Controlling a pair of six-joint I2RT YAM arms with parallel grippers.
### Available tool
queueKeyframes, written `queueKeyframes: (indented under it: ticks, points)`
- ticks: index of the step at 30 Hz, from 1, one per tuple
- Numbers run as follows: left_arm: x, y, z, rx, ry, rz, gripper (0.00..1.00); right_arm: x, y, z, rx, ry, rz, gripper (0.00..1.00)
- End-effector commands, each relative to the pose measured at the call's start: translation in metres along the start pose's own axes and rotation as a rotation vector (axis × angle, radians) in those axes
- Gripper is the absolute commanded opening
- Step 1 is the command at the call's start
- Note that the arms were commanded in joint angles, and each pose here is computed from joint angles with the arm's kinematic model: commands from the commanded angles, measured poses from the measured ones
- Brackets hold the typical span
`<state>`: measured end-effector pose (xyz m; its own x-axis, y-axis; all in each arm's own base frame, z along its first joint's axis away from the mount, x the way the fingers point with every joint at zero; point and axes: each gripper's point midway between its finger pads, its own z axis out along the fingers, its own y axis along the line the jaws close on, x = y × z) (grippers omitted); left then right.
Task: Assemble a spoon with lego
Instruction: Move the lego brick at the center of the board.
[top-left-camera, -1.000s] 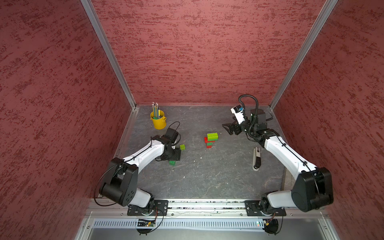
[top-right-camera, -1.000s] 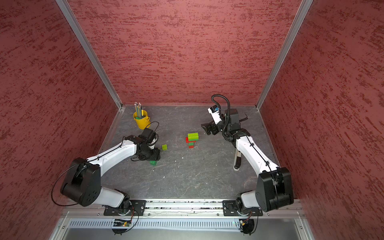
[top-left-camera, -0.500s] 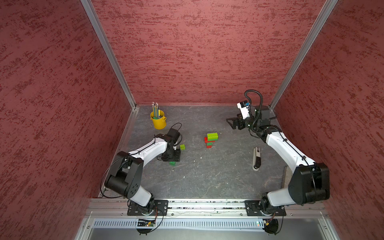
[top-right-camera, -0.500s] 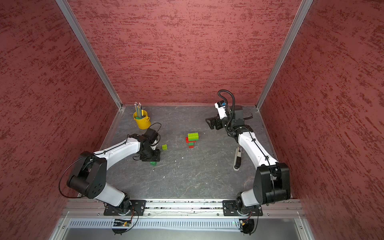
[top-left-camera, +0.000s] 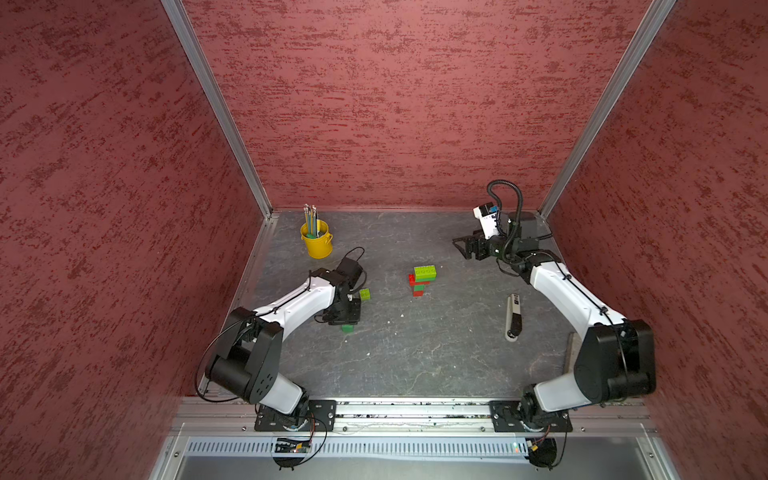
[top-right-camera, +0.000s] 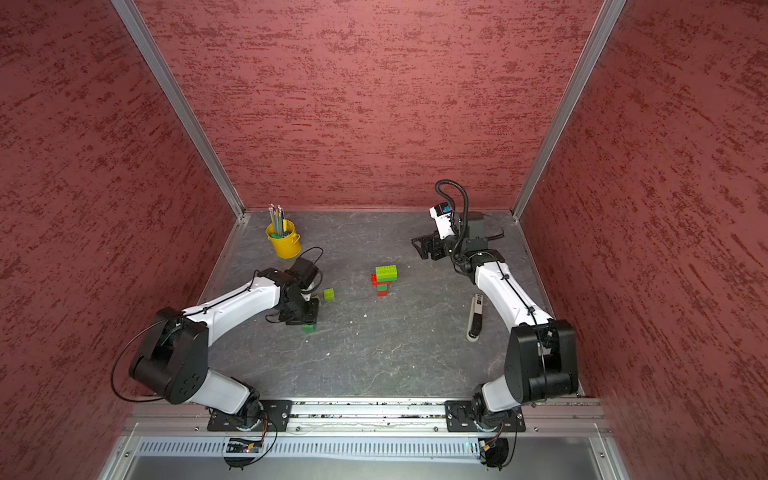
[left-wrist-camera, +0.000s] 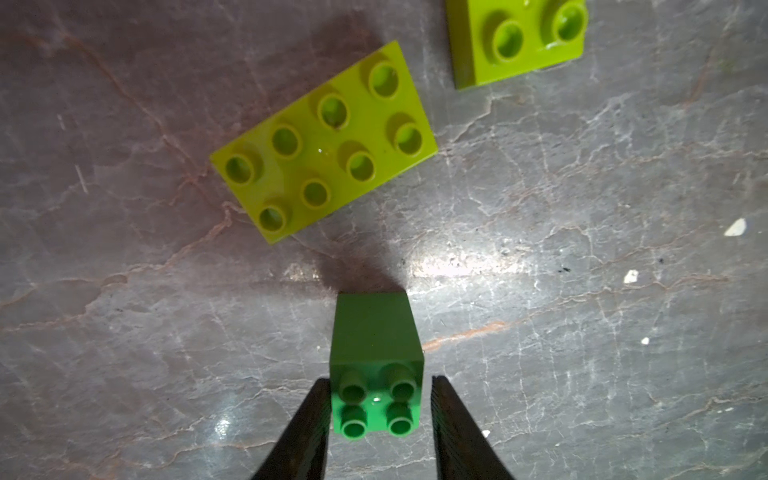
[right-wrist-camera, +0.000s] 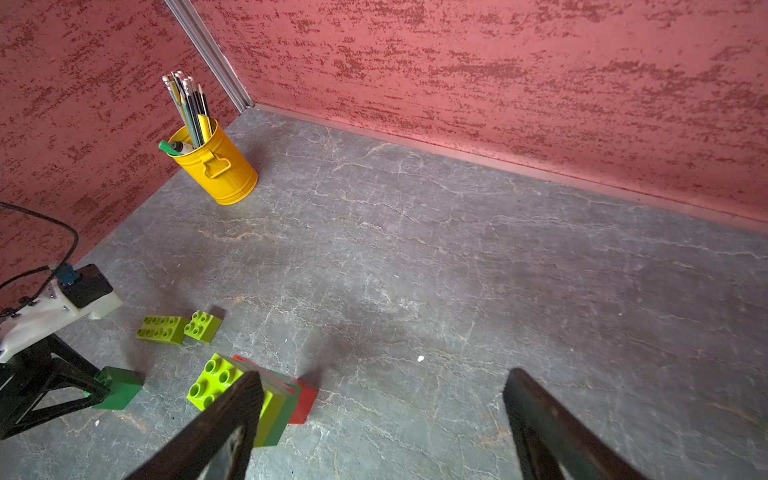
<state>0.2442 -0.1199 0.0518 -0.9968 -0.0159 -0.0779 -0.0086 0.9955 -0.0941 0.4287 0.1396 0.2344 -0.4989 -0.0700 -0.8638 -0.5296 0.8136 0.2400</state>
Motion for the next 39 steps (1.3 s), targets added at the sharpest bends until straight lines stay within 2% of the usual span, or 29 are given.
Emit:
queueKeyframes:
  ticks: [1,3,7,11,16,22,29,31,32,34,39]
  points:
    - [-0.005,-0.024,-0.005,0.123,-0.026,-0.052,0.50,-0.002,-0.003,0.000,0.001,0.001,0.025,0.93]
    - [-0.002,-0.029,-0.001,0.155,-0.011,-0.086,0.50,-0.002,-0.004,-0.001,0.007,0.003,0.023,0.93]
    - [0.001,-0.043,0.003,0.238,0.009,-0.119,0.63,-0.003,-0.004,-0.003,0.017,0.003,0.014,0.93]
    - [-0.006,-0.081,-0.003,0.395,-0.005,-0.126,0.64,-0.001,-0.005,-0.002,0.018,0.007,0.018,0.93]
    - [-0.008,-0.085,-0.010,0.457,-0.050,-0.105,0.68,-0.002,-0.006,-0.002,0.020,0.004,0.017,0.93]
    - [-0.004,-0.059,-0.021,0.386,-0.209,-0.041,0.74,-0.002,-0.005,0.000,0.011,0.000,0.017,0.92]
    - [0.007,-0.047,-0.037,0.423,-0.411,0.120,0.84,-0.003,-0.004,-0.002,0.014,-0.005,0.004,0.93]
    - [0.008,-0.036,-0.032,0.399,-0.387,0.032,0.85,-0.003,-0.004,-0.003,0.013,-0.005,0.003,0.92]
    - [0.009,-0.039,-0.031,0.447,-0.352,0.010,0.84,-0.003,-0.004,-0.003,0.013,-0.005,0.003,0.93]
    - [0.012,-0.053,-0.026,0.524,-0.289,-0.011,0.85,-0.003,-0.004,-0.003,0.012,-0.004,0.002,0.93]
    - [0.006,-0.075,-0.006,0.538,-0.221,0.002,0.85,-0.006,-0.004,-0.002,0.010,-0.006,0.002,0.92]
